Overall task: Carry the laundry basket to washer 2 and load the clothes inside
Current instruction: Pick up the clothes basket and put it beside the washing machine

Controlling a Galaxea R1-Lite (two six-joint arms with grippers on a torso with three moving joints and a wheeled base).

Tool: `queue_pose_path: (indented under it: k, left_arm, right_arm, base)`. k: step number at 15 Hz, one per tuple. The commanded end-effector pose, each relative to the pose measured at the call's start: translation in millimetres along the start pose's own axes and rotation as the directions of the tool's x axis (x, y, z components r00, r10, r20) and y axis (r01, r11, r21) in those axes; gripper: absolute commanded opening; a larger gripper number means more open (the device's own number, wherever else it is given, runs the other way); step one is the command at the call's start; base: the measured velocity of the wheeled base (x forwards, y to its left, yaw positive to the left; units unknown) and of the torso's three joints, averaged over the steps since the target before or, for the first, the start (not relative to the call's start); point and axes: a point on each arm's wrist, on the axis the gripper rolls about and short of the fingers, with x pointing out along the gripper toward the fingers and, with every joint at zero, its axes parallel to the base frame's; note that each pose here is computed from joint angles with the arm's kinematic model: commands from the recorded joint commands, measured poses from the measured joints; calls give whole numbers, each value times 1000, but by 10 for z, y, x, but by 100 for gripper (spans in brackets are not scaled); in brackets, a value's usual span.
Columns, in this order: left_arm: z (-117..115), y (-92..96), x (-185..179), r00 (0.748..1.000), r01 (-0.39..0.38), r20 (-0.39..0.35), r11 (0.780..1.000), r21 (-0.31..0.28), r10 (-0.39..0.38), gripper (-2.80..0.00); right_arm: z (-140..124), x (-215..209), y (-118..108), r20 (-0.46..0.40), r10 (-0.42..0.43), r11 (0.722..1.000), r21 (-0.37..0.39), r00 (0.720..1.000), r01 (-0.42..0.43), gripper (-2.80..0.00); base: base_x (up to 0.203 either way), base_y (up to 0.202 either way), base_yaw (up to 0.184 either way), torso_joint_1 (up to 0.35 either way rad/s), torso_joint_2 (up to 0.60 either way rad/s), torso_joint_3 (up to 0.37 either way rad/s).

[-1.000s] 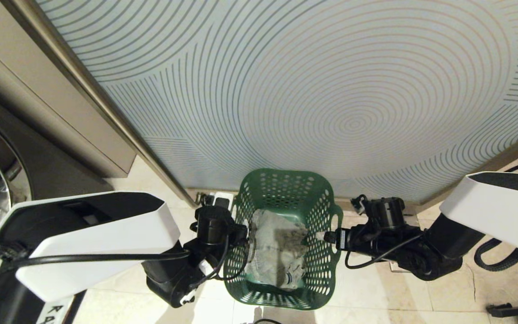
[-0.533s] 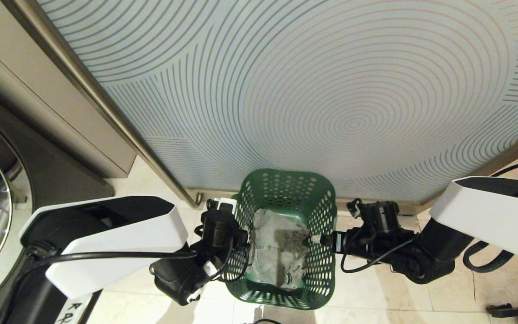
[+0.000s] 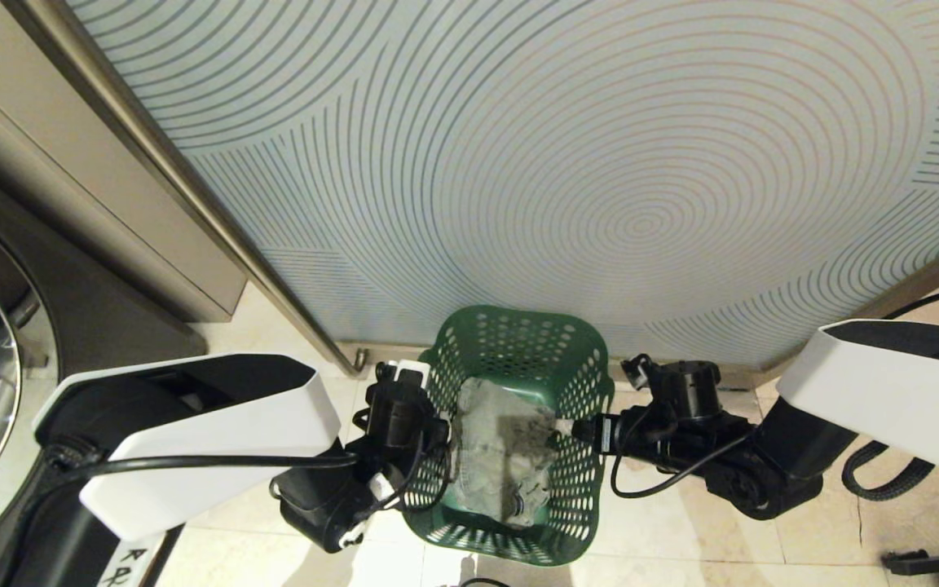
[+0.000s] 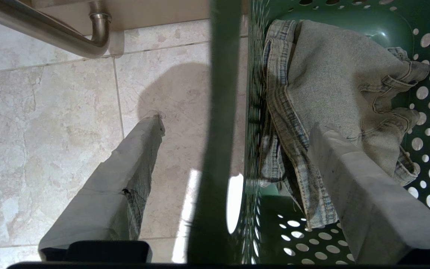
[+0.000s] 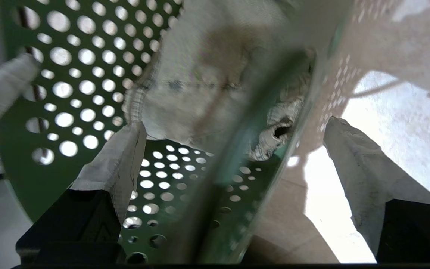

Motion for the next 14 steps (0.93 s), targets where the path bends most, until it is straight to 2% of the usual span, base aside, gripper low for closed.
queue_pose_path:
  k: [1,4,6,9,14]
  left_arm:
    - [60,13,-31,1000,-3,16,1000,-8,3,0]
    - [104,27,-63,1000,-3,21,1000,-10,3,0]
    - [101,30,-69,1000,-3,20,1000,-11,3,0]
    - [95,16,-84,1000,1,18,1000,-6,-1,0]
    - [27,10,-97,1000,4,0,1000,2,-4,0]
  right_arm:
    - [137,-114,161,43,41,999,-19,998,-40,0]
    - [166,-221,452,37,101,994,-52,994,-99,0]
    - [142,-220,524,35,121,991,-61,992,-119,0]
    - [128,-208,516,33,122,991,-60,992,-120,0]
    - [-97,-50,318,-38,69,997,-28,997,-70,0]
  base:
    - [0,0,0,0,0,0]
    - [0,0,0,0,0,0]
    - [0,0,0,0,0,0]
    - [0,0,0,0,0,0]
    - [0,0,0,0,0,0]
